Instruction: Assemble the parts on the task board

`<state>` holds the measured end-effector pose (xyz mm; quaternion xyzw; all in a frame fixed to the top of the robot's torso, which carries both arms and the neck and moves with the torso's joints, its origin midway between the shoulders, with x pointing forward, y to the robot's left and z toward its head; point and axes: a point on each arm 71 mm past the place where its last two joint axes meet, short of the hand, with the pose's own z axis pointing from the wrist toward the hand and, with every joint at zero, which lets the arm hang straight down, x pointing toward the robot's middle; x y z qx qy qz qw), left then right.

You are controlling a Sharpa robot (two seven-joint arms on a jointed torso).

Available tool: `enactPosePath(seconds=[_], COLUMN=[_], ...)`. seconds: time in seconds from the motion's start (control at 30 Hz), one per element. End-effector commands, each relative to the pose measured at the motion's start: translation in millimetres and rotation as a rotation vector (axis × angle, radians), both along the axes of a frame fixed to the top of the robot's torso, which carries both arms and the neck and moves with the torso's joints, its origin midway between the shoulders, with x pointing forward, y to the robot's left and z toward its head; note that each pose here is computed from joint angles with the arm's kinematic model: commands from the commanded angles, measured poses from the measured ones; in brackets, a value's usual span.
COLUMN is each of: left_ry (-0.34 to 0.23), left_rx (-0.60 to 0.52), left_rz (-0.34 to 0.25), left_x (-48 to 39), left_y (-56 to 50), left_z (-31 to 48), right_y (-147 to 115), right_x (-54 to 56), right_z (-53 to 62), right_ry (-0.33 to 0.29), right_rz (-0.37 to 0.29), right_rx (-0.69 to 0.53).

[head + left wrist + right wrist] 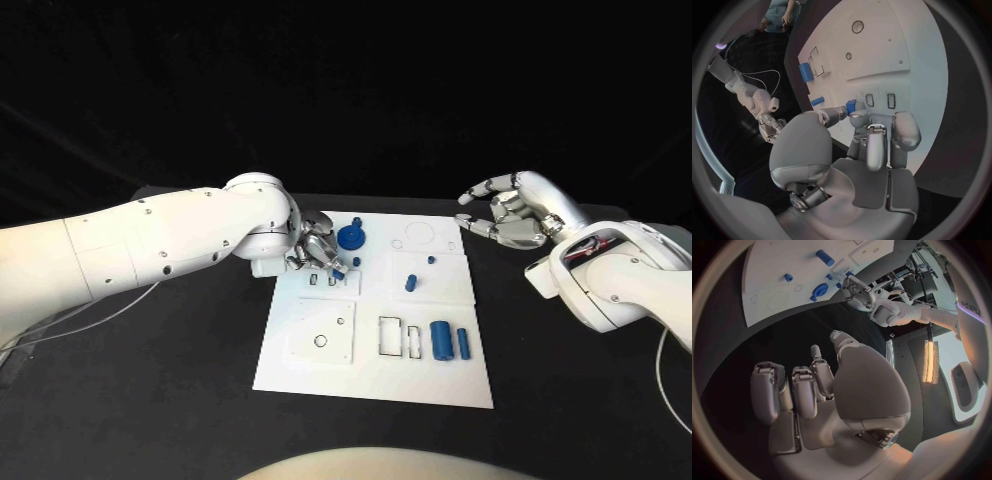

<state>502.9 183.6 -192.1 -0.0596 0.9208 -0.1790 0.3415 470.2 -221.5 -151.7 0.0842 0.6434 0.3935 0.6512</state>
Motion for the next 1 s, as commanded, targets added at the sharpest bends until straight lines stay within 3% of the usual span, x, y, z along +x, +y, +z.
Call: enactPosePath(seconds=[0.03,0.17,0.43,1.0], left_ry=[-0.074,-0.112,-0.135,-0.093], left_rx=[-0.016,0.003,0.036,0.089], left_rz=[0.029,0.024,0.003,-0.031], left_x=[-0.7,-3.6,-6.1,-6.8], left_y=[0.0,1.9,1.5,2.9], left_z=[2.6,2.0,-0.2,-9.7], right_y=[0.4,-0.2,-0.6,1.4], right_x=[-0.7,-0.8,-0.6,-0.4], right_z=[-0.8,-0.8,-0.7,-0.6], right_ry=[0.005,0.005,0.001,-0.001], right_rz=[0.01,0.008,0.009,0.014], right_rx=[-0.011,-0.011,-0.013,-0.012])
